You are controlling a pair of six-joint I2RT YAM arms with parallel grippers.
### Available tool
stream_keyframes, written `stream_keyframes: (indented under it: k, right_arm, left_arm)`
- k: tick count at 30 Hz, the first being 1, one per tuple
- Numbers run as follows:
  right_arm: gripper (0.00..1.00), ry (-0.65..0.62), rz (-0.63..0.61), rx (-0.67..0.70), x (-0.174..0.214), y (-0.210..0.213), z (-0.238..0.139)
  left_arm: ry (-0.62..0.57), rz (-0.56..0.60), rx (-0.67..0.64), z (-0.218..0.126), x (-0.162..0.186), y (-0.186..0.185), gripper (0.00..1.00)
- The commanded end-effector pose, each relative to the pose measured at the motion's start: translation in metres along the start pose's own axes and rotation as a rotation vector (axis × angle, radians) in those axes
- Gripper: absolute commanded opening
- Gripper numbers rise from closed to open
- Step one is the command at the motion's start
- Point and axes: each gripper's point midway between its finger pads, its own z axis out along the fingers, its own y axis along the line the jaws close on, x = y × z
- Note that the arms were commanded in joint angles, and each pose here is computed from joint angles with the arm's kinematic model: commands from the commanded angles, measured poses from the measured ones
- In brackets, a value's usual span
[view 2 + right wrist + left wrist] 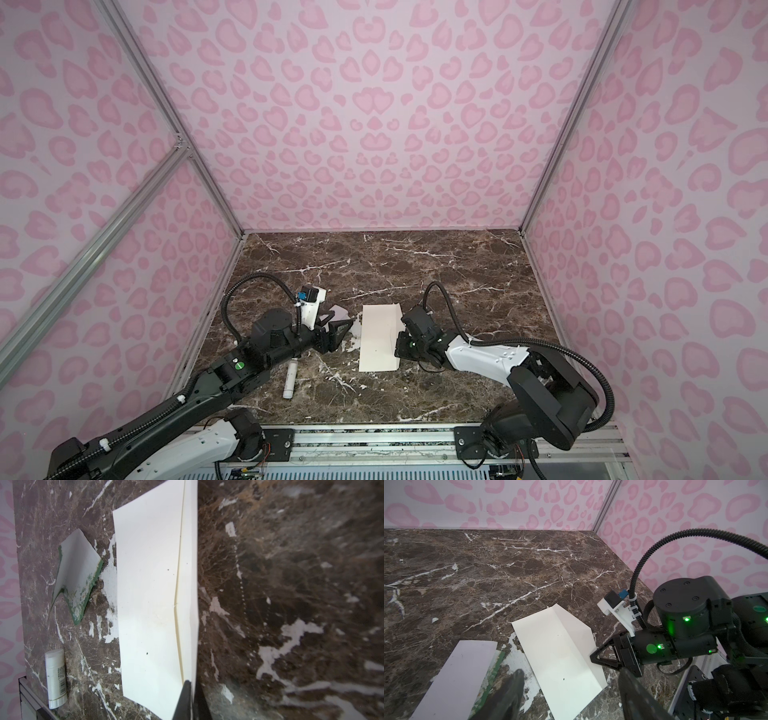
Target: Place the letter into the envelope and seal it
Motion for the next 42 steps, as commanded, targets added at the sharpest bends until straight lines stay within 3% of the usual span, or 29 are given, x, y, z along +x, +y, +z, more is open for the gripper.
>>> stream_keyframes:
  k: [1,7,13,21,28,36,42]
  right_arm:
    - [0.23,-0.009,0.001,0.014,-0.001,-0.003,0.001]
    - [0.39,-0.032,-0.033,0.046,-0.009,-0.002,-0.01]
    - [0.46,-0.075,-0.062,0.086,-0.019,-0.003,-0.028]
    - [0.48,-0.217,-0.043,0.109,-0.047,0.003,-0.065]
    - [0.48,-0.343,0.042,-0.025,-0.07,0.044,-0.079]
    - [0.48,-0.306,0.054,-0.148,-0.068,0.113,-0.043]
    - [0.49,-0.234,0.056,-0.205,-0.055,0.158,-0.001]
  left_arm:
    - [-0.006,0.009,-0.002,0.0,-0.001,0.001,0.74]
    - [0.001,0.008,-0.021,0.001,0.0,0.007,0.76]
    - [0.004,0.015,-0.065,-0.002,-0.001,0.016,0.77]
    - [-0.012,0.027,-0.178,-0.017,-0.007,0.035,0.78]
    - [-0.096,0.009,-0.284,-0.046,-0.021,0.051,0.79]
    - [-0.218,-0.019,-0.367,-0.09,-0.037,0.061,0.8]
    - [-0.234,-0.023,-0.385,-0.107,-0.037,0.063,0.8]
